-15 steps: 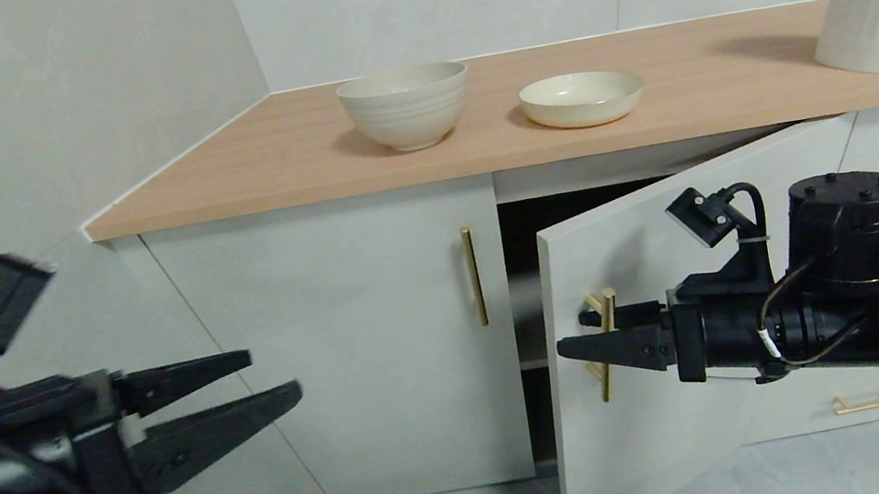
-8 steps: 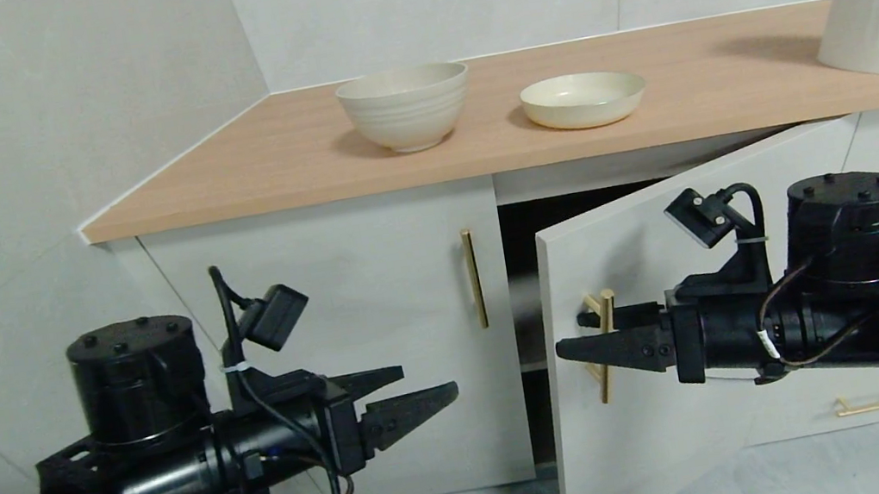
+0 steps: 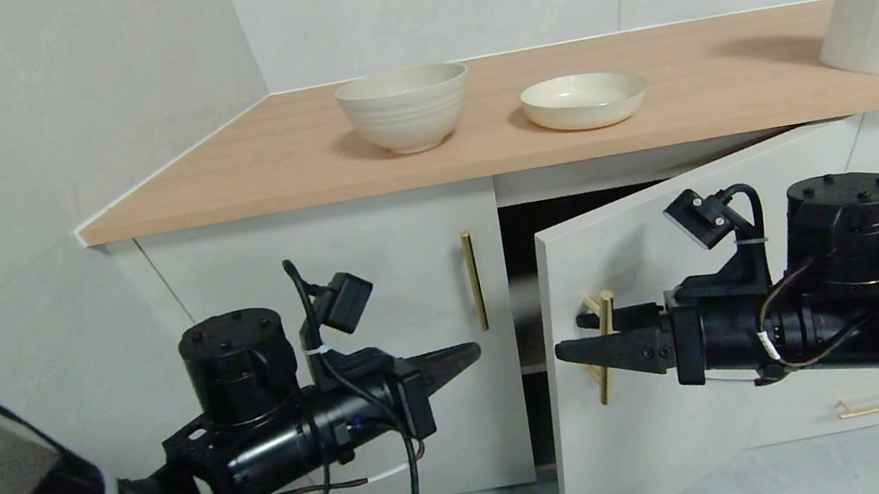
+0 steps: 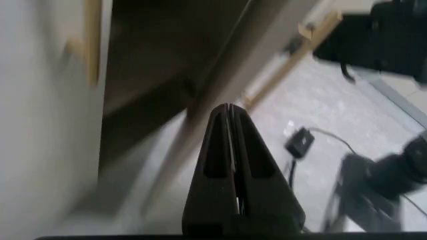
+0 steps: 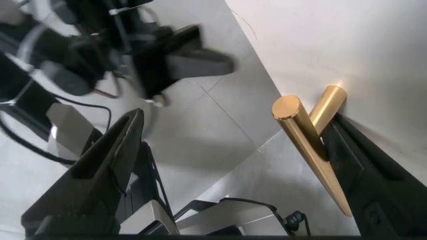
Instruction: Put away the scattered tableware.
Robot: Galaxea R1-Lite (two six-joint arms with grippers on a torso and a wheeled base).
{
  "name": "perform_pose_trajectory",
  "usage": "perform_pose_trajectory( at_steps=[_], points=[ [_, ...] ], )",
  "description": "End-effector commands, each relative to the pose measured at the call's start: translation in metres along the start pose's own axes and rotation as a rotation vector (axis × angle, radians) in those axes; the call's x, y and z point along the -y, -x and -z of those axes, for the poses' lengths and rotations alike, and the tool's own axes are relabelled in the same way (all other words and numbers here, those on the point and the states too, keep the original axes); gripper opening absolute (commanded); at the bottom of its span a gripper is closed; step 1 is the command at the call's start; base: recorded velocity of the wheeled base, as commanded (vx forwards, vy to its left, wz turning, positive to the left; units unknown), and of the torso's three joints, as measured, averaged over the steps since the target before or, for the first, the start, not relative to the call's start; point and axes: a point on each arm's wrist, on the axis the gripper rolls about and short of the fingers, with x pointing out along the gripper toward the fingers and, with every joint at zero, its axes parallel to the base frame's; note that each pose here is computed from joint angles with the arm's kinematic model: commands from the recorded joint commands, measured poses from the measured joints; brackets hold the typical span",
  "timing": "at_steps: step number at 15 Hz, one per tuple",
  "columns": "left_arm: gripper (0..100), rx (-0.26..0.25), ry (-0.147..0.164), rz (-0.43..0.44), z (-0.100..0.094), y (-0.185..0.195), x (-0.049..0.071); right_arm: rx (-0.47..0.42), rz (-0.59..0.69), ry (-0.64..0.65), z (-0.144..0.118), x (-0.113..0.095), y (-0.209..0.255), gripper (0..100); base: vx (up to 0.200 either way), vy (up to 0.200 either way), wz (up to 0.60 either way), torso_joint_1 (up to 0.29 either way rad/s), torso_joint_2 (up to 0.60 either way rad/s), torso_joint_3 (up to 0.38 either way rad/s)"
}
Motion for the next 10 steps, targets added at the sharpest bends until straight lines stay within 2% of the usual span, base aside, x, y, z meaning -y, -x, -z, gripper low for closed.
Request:
perform_pose_trajectory(
  at_steps=[1,4,7,10],
  points=[
    [0,0.011,-0.021,0.051,0.02,-0.048,-0.014,0.0,0.003,0.001,0.0,0.0,0.0,100,0.0,0.0,0.0,0.0,0.0,0.0],
    [0,0.062,-0.052,0.085,0.03,-0.065,-0.019,-0.008,0.006,-0.006,0.003,0.001,0.001,100,0.0,0.0,0.0,0.0,0.0,0.0],
    [0,0.066,-0.064,0.122,0.036,-0.087,-0.017,-0.007,0.008,-0.004,0.004,0.0,0.002,100,0.0,0.0,0.0,0.0,0.0,0.0],
    [0,0.083,-0.074,0.137,0.032,-0.1,-0.018,-0.014,0.012,0.023,0.006,0.001,0.003,100,0.0,0.0,0.0,0.0,0.0,0.0]
  ],
)
